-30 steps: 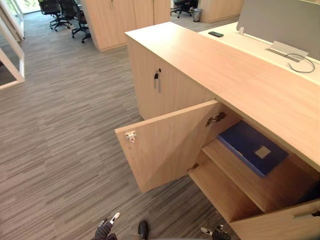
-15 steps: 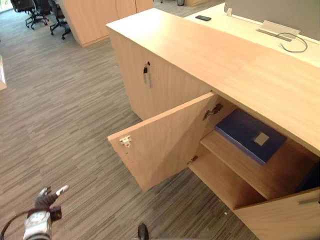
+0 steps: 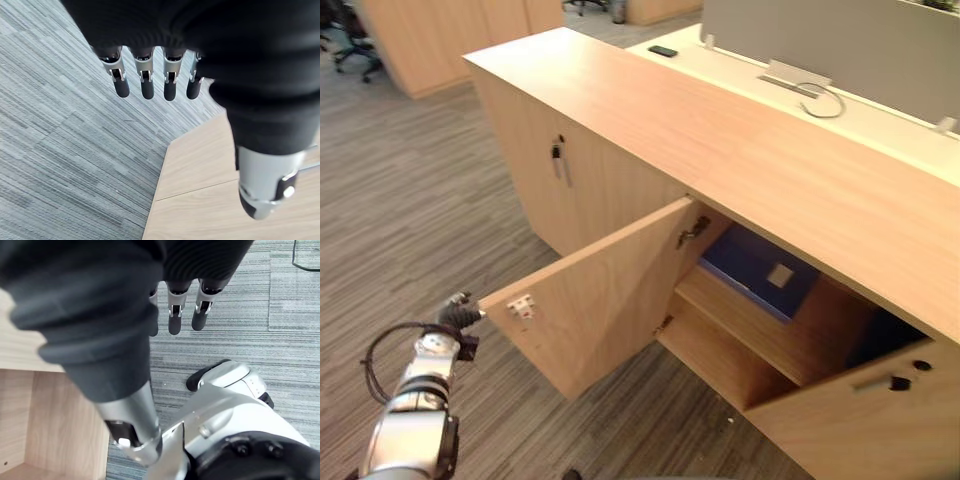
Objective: Walk over to the cabinet, pick up the folder, carry it to the office cabinet, place the folder inside the office cabinet, then close the office cabinet door
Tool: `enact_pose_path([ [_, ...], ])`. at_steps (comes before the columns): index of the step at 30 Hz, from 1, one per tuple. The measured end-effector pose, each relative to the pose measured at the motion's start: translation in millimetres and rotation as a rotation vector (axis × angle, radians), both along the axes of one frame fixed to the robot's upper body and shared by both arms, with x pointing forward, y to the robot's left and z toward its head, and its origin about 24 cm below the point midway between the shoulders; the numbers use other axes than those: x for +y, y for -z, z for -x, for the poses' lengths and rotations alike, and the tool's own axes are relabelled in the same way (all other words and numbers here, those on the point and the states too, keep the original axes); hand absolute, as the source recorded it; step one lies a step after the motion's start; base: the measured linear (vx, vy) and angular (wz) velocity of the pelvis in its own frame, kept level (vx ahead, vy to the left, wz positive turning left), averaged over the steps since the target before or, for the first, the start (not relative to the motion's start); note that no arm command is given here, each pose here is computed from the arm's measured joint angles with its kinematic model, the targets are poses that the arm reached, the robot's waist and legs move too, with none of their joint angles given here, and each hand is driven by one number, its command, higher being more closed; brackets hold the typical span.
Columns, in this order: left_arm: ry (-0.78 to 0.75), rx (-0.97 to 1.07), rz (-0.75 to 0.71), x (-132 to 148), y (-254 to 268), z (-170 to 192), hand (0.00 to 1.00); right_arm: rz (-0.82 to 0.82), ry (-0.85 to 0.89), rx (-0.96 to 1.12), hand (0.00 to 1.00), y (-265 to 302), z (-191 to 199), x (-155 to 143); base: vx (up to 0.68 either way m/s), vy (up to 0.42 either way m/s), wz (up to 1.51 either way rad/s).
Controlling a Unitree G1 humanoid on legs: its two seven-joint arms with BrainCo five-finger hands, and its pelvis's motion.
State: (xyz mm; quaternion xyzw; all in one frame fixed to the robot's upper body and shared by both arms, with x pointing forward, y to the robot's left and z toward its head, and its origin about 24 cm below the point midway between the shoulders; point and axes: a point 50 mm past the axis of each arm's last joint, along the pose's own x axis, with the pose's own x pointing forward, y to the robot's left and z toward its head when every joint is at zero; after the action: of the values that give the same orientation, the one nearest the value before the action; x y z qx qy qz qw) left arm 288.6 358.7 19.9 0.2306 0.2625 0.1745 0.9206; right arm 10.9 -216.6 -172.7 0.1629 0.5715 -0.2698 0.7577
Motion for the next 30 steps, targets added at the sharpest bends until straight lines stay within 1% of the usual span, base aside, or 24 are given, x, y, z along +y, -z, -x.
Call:
enact_pose_path([
  [4,0.009,-0.025,-0.033,3,-22,-16,0.0,0.007,-0.043,-0.008,0.0,-1,3,0,-0.09,-0.11,-0.35],
  [6,-0.018,-0.003,-0.05,14,-27,-12,0.0,0.007,-0.047,0.005,0.0,-2,13,-1,-0.07,-0.124,-0.15],
  [7,-0.023,0.0,-0.056,16,-29,-11,0.0,0.008,-0.045,0.032,0.0,-3,26,-1,-0.08,-0.127,-0.07],
  [11,-0.037,-0.005,-0.102,28,-42,-10,0.0,-0.01,-0.041,0.063,0.0,-3,42,3,-0.1,-0.066,-0.22],
  [13,-0.019,-0.012,-0.129,27,-49,-15,0.0,-0.024,-0.035,0.089,0.0,-3,54,8,-0.09,-0.026,-0.1],
  [15,0.02,-0.003,-0.154,18,-48,-22,0.0,-0.04,-0.032,0.111,0.0,-3,63,14,-0.12,0.0,0.06],
  [18,0.211,-0.036,-0.26,-21,-51,-43,0.0,-0.058,-0.045,0.142,0.0,-3,73,19,-0.14,0.049,0.36],
  [19,0.326,-0.08,-0.305,-44,-52,-49,0.0,-0.059,-0.044,0.138,0.0,-3,71,20,-0.13,0.079,0.27],
  [20,0.388,-0.096,-0.316,-57,-49,-49,0.0,-0.057,-0.041,0.136,0.0,-3,71,20,-0.13,0.074,0.26],
  [21,0.517,-0.112,-0.309,-88,-36,-45,0.0,-0.052,-0.036,0.132,0.0,-3,69,21,-0.12,0.063,0.15],
  [22,0.64,-0.123,-0.263,-120,-21,-37,0.0,-0.044,-0.032,0.128,0.0,-2,67,21,-0.11,0.058,0.12],
  [23,0.698,-0.13,-0.232,-135,-15,-32,0.0,-0.042,-0.03,0.124,0.0,-2,64,21,-0.1,0.047,0.05],
  [24,0.731,-0.137,-0.143,-159,2,-21,0.0,-0.039,-0.024,0.108,0.0,-1,56,22,-0.11,0.028,-0.01],
  [26,0.815,-0.043,0.021,-190,38,7,0.0,-0.04,-0.023,0.066,0.0,1,38,25,-0.11,0.002,-0.05],
  [27,0.882,0.027,0.112,-209,55,24,0.0,-0.04,-0.028,0.044,0.0,2,29,25,-0.11,-0.035,-0.04],
  [28,0.943,0.12,0.294,-236,77,51,0.0,-0.032,-0.028,0.019,0.0,2,18,24,-0.07,-0.029,0.0],
  [29,0.951,0.156,0.388,-250,86,65,0.0,-0.023,-0.015,0.01,0.0,2,15,22,-0.1,-0.043,0.04],
  [30,0.965,0.208,0.559,-277,96,88,0.0,-0.001,0.01,-0.002,0.0,1,11,17,-0.06,-0.023,0.1],
])
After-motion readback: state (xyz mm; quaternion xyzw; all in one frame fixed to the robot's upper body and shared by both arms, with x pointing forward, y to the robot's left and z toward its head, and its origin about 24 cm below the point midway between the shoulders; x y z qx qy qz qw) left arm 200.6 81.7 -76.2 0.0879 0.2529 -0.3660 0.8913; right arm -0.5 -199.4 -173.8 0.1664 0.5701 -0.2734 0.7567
